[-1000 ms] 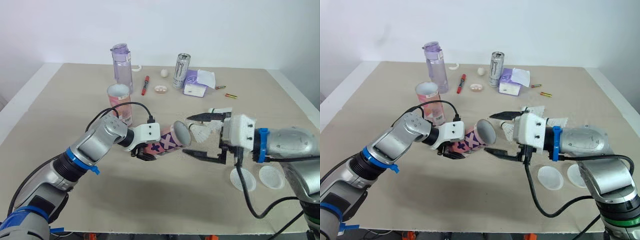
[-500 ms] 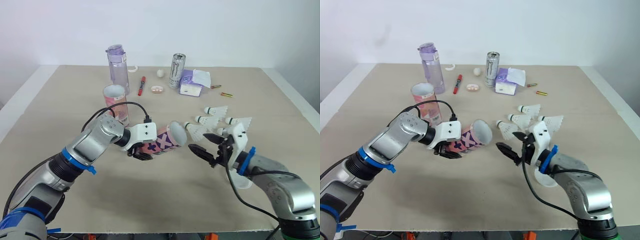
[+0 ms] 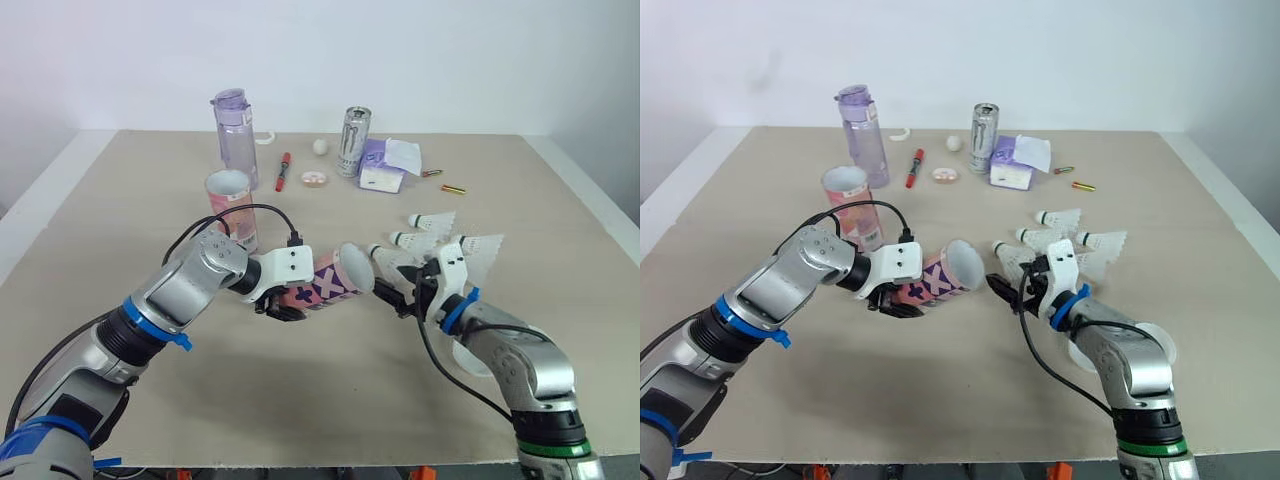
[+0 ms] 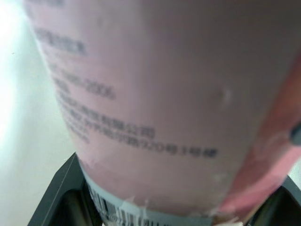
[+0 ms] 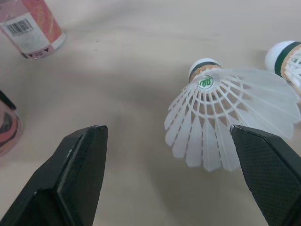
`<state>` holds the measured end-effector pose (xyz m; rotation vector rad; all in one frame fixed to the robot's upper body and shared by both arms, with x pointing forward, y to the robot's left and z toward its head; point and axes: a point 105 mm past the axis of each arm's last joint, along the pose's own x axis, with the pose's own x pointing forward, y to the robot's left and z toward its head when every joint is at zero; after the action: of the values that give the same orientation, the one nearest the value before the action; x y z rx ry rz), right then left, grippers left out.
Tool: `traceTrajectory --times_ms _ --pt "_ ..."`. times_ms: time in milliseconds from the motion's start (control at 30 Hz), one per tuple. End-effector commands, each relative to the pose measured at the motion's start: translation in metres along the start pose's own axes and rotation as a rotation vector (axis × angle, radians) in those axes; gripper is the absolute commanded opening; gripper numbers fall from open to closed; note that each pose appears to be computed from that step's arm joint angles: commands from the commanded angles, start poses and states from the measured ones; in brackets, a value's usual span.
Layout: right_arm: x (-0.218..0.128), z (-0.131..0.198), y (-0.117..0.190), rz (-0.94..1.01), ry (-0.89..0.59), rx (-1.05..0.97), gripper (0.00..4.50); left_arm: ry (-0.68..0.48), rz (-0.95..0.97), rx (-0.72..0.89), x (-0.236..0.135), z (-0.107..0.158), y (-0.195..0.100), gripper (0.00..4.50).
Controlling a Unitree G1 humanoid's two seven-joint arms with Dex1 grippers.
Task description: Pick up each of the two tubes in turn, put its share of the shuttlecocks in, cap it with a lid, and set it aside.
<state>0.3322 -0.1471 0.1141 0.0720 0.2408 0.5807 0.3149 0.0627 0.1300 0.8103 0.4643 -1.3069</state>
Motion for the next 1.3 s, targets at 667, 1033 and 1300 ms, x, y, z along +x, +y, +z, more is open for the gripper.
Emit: traceTrajectory --times_ms 667,1033,1300 --pt "0.026 0.019 -0.007 -0.047 -0.04 -0.027 0.57 0.017 0.053 -0.02 0.003 -0.005 0.005 2.92" --pt "0.0 0.057 0.009 0.05 -0.148 -0.189 0.03 0.013 0.043 -0.015 0.004 -0.004 0.005 2.92" --pt "-0.071 0.118 0.025 0.195 -0.199 -0.742 0.03 0.015 0.036 -0.01 0.004 -0.005 0.005 2.92"
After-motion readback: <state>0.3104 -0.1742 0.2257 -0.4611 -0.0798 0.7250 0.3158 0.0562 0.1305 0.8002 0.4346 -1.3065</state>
